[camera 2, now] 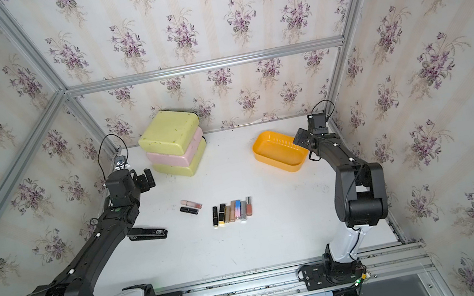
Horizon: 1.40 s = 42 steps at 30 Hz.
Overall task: Put the lipstick into the storage box
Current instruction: Pick up the storage box at the center of the board.
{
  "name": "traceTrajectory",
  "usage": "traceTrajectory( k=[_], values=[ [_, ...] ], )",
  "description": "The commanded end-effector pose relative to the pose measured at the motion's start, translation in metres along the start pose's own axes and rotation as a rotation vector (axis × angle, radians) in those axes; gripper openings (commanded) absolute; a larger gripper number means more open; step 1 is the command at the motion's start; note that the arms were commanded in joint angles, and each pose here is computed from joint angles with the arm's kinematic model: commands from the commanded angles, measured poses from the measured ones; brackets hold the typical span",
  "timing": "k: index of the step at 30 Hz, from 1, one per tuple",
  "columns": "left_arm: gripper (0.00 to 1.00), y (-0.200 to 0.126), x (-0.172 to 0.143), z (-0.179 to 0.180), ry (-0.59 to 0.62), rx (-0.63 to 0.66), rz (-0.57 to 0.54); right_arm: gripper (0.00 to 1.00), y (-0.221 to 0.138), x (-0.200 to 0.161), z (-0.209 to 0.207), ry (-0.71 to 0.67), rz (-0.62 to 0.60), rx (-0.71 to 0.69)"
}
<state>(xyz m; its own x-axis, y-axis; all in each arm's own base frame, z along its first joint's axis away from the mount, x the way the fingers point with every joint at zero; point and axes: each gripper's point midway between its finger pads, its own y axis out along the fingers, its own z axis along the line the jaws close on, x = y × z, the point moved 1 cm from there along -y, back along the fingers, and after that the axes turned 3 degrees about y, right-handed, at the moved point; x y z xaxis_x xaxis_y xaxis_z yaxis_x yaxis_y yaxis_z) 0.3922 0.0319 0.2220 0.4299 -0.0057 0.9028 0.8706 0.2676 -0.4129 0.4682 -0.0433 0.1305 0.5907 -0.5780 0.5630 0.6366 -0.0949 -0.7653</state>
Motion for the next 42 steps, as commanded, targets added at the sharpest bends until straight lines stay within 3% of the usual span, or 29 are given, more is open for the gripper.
traceTrajectory(
  k=[1,9,18,23,30,36,42],
  values=[
    [1.0,-0.016,-0.034,-0.02,-0.038,-0.138,0.221,0.93,0.013,-0.034,-0.006,0.044,0.196,-0.03],
    [1.0,-0.05,-0.022,-0.05,-0.135,-0.364,0.268,0.82,0.043,-0.054,-0.007,0.065,0.276,-0.028],
    [1.0,-0.067,-0.025,-0.058,-0.155,-0.438,0.292,0.42,0.049,-0.069,-0.013,0.054,0.313,-0.041],
    [1.0,-0.073,-0.025,-0.055,-0.145,-0.435,0.286,0.33,0.049,-0.073,-0.014,0.035,0.327,-0.046],
    [1.0,-0.079,-0.026,-0.058,-0.147,-0.464,0.294,0.09,0.039,-0.072,-0.003,-0.019,0.306,-0.028],
    [1.0,-0.093,-0.02,-0.071,-0.169,-0.571,0.283,0.04,0.011,-0.082,0.039,-0.16,0.275,0.055],
    [1.0,-0.11,-0.02,-0.085,-0.191,-0.689,0.309,0.04,-0.02,-0.119,0.098,-0.306,0.301,0.189]
  ],
)
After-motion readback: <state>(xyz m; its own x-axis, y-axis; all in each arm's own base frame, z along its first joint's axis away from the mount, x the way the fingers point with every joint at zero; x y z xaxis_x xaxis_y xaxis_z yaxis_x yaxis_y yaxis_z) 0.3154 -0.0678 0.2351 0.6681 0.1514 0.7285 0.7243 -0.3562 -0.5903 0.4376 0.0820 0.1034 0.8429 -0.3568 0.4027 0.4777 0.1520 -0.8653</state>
